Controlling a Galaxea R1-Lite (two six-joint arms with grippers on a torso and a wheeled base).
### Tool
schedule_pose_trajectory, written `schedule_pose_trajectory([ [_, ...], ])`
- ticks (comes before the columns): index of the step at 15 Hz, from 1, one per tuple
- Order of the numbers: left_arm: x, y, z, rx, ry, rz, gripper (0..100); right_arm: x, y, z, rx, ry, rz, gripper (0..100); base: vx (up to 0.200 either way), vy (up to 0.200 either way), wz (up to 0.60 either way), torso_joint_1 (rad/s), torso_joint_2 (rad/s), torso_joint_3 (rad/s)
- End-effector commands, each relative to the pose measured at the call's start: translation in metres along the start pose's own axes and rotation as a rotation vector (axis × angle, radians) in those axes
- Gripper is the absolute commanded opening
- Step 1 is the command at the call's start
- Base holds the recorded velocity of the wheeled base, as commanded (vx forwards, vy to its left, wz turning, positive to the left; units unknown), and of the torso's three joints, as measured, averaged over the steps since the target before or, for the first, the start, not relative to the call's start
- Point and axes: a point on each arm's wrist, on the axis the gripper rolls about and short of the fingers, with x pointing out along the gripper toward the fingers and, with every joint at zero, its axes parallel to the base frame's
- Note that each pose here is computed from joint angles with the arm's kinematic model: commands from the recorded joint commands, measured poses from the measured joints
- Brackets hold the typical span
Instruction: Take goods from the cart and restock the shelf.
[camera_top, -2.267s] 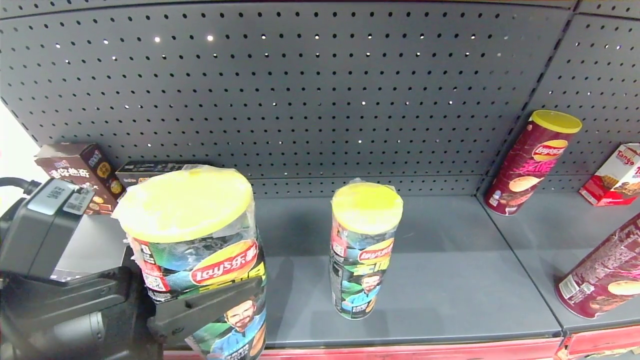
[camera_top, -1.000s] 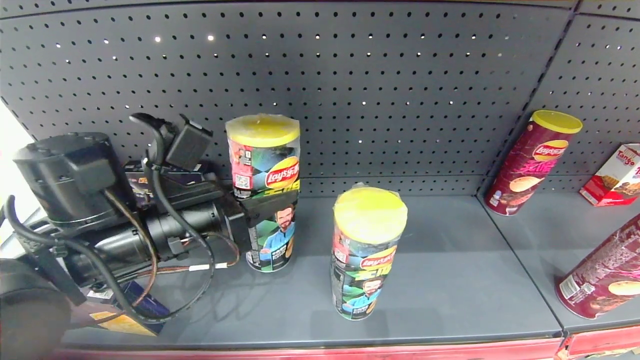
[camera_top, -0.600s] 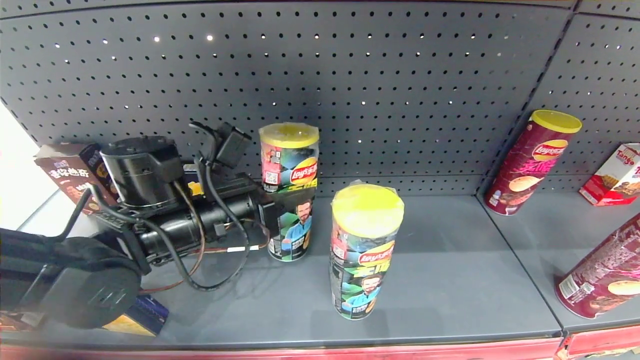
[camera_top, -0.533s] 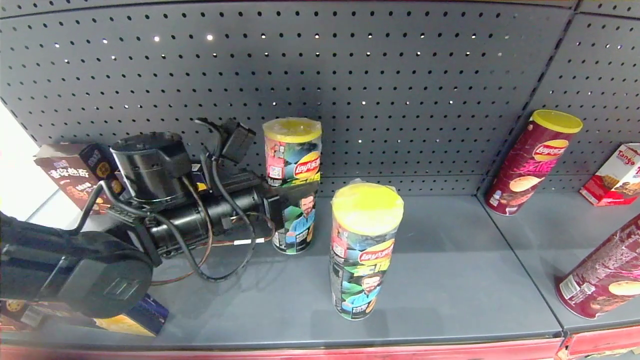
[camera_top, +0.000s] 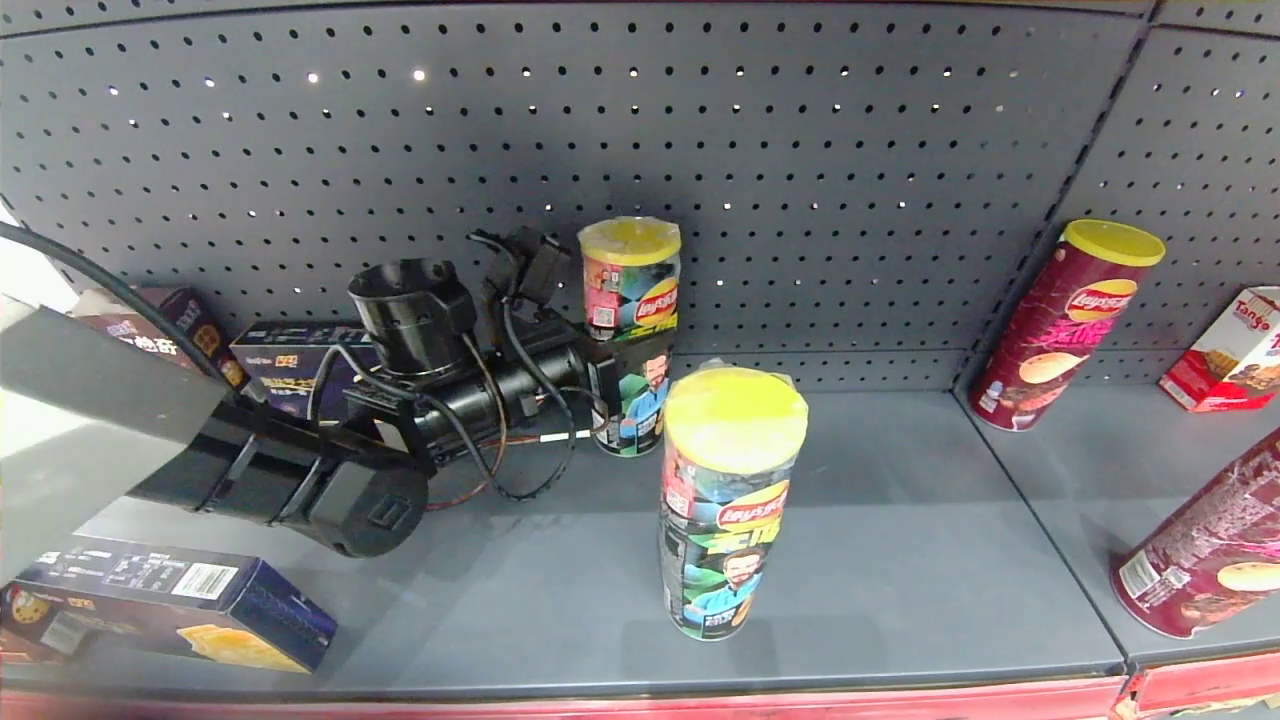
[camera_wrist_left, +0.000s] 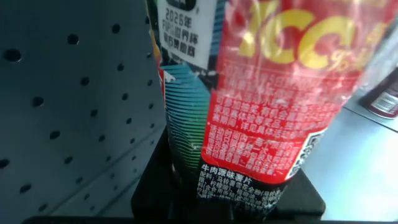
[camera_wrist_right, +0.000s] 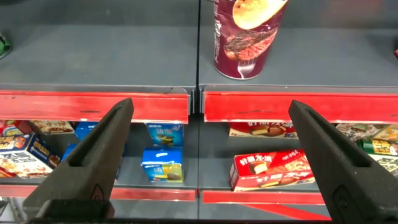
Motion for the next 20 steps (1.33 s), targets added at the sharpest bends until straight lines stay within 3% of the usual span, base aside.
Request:
schedule_pose_trajectory([
  [1, 0.013, 0.007, -0.011, 0.000, 0.005, -0.002, 0, 0.000, 0.000, 0.000, -0.001, 0.001, 0.001, 100, 0.000, 0.000, 0.00, 0.000, 0.00, 0.000],
  [6, 0.023, 0.011, -0.022, 0.007, -0.006, -0.007, 0, 0.000, 0.000, 0.000, -0.001, 0.001, 0.001, 100, 0.000, 0.000, 0.00, 0.000, 0.00, 0.000],
  [7, 0.023, 0.011, -0.023, 0.005, -0.003, -0.009, 100, 0.000, 0.000, 0.000, -0.001, 0.002, 0.001, 100, 0.000, 0.000, 0.00, 0.000, 0.00, 0.000],
  [11, 0.019, 0.010, -0.025, -0.010, 0.022, -0.001, 100, 0.000, 0.000, 0.000, -0.001, 0.002, 0.001, 100, 0.000, 0.000, 0.00, 0.000, 0.00, 0.000],
  [14, -0.001, -0.001, -0.008, -0.023, 0.070, 0.007, 100, 0.000, 0.000, 0.000, -0.001, 0.001, 0.001, 100, 0.000, 0.000, 0.00, 0.000, 0.00, 0.000],
  [18, -0.030, -0.005, 0.001, 0.065, 0.182, 0.044, 100, 0.000, 0.000, 0.000, -0.001, 0.002, 0.001, 100, 0.000, 0.000, 0.00, 0.000, 0.00, 0.000],
  [20, -0.036, -0.007, 0.002, 0.069, 0.189, 0.079, 100, 0.000, 0.000, 0.000, -0.001, 0.002, 0.001, 100, 0.000, 0.000, 0.00, 0.000, 0.00, 0.000],
])
